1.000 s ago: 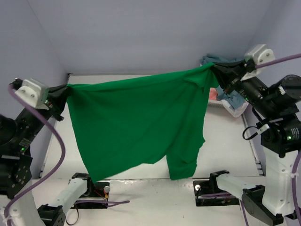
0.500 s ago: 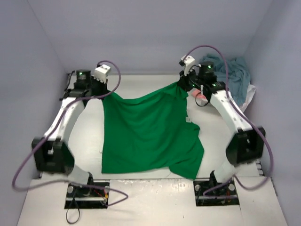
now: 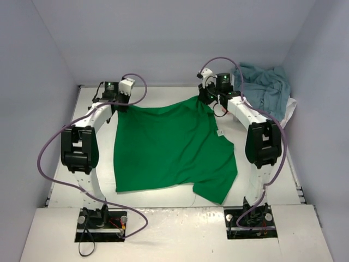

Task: Fold and stack the t-shirts

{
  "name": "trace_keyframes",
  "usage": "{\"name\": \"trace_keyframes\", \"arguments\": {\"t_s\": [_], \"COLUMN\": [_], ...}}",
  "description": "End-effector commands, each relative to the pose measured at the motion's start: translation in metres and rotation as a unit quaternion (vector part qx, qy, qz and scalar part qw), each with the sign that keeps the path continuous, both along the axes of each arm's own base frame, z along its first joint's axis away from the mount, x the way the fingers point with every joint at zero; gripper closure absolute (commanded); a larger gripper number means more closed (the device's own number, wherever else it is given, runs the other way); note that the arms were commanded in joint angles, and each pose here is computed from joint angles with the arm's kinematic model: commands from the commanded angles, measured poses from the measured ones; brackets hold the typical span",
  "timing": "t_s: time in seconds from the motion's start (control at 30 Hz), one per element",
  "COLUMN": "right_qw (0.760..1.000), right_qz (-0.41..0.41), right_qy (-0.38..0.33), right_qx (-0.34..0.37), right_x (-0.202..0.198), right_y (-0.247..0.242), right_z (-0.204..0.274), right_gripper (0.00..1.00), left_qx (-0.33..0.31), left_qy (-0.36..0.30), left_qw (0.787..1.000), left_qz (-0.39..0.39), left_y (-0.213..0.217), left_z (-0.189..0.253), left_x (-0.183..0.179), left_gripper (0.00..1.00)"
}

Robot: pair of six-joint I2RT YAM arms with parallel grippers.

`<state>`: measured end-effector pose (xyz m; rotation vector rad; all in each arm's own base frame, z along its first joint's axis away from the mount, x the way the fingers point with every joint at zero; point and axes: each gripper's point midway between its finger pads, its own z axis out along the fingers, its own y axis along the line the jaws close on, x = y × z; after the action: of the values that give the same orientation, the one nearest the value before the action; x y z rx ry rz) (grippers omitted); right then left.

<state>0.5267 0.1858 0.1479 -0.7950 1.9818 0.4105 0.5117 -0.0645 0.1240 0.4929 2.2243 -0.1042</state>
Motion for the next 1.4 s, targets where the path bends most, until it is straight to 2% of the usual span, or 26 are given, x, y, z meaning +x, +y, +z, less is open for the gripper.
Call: {"name": "trace_keyframes", "arguments": {"t_s": [0.0, 0.17, 0.23, 0.27, 0.3, 0.37, 0.43, 0.6, 0.8, 1.17, 1.37], "right_qw": [0.997, 0.994, 0.993, 0.992, 0.992, 0.991, 0.989, 0.988, 0.988, 0.986, 0.986], "right_qz": [-0.011, -0.068, -0.074, -0.076, -0.075, -0.083, -0.088, -0.096, -0.061, -0.030, -0.028], "right_qy": [-0.071, -0.069, -0.067, -0.065, -0.062, -0.063, -0.065, -0.055, -0.019, 0.024, 0.024], "right_qx": [0.001, -0.042, -0.066, -0.074, -0.078, -0.089, -0.095, -0.109, -0.143, -0.162, -0.163], "right_x": [0.028, 0.046, 0.046, 0.045, 0.044, 0.040, 0.036, 0.013, -0.019, -0.015, 0.003], "right_y": [0.011, 0.013, 0.021, 0.024, 0.026, 0.031, 0.035, 0.031, 0.027, 0.030, 0.038], "right_z": [0.031, 0.004, -0.006, -0.010, -0.013, -0.014, -0.011, 0.003, -0.011, -0.067, -0.081], "right_gripper": [1.00, 1.00, 0.93, 0.89, 0.72, 0.54, 0.49, 0.50, 0.51, 0.52, 0.52], "left_qx": [0.024, 0.046, 0.051, 0.052, 0.051, 0.050, 0.056, 0.067, 0.058, 0.049, 0.049], "left_qy": [-0.081, -0.077, -0.080, -0.076, -0.075, -0.070, -0.073, -0.078, -0.078, -0.076, -0.076], "left_qw": [0.996, 0.994, 0.992, 0.992, 0.992, 0.993, 0.992, 0.991, 0.992, 0.994, 0.994], "left_qz": [0.036, 0.066, 0.078, 0.081, 0.084, 0.086, 0.090, 0.085, 0.077, 0.066, 0.063], "left_y": [0.014, 0.025, 0.028, 0.028, 0.028, 0.027, 0.026, 0.022, 0.017, 0.008, 0.008], "left_z": [0.043, 0.029, 0.030, 0.026, 0.028, 0.026, 0.028, 0.034, 0.041, 0.046, 0.046], "left_x": [0.038, 0.049, 0.053, 0.054, 0.055, 0.056, 0.056, 0.055, 0.050, 0.041, 0.037], "left_gripper": [1.00, 1.00, 1.00, 1.00, 1.00, 1.00, 1.00, 1.00, 1.00, 1.00, 1.00]}}
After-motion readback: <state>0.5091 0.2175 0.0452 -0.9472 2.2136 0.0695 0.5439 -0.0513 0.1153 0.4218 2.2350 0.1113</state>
